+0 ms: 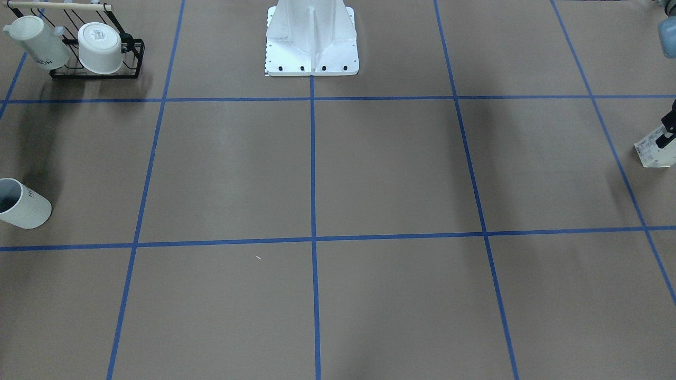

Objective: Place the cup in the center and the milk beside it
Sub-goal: 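Move the right gripper down toward the white mug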

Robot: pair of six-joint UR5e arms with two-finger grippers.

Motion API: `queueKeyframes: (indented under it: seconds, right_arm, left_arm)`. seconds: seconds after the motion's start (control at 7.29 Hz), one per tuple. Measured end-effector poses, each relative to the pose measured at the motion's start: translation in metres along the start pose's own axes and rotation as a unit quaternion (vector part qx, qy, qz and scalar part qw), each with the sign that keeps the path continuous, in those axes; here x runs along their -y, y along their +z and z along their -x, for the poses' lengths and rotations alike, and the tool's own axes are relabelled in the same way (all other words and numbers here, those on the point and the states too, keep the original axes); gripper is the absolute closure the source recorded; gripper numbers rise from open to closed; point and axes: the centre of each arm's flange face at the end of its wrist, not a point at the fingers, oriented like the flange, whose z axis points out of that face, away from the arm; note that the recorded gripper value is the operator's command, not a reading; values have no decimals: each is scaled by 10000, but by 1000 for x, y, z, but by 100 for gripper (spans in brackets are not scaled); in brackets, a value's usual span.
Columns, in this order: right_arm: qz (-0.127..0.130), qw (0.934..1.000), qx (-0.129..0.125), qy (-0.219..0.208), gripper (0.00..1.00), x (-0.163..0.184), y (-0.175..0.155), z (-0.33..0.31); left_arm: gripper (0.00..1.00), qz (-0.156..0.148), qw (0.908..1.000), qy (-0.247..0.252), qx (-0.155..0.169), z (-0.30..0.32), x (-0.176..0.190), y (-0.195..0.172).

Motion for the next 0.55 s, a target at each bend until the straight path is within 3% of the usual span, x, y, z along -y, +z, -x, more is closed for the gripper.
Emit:
queueKeyframes:
  seconds: [0.55]
  right_arm:
    - [69,10000,-23,35,0,4,8,-4]
  left_arm:
    - [2,-4,10000,12,0,3,-5,2]
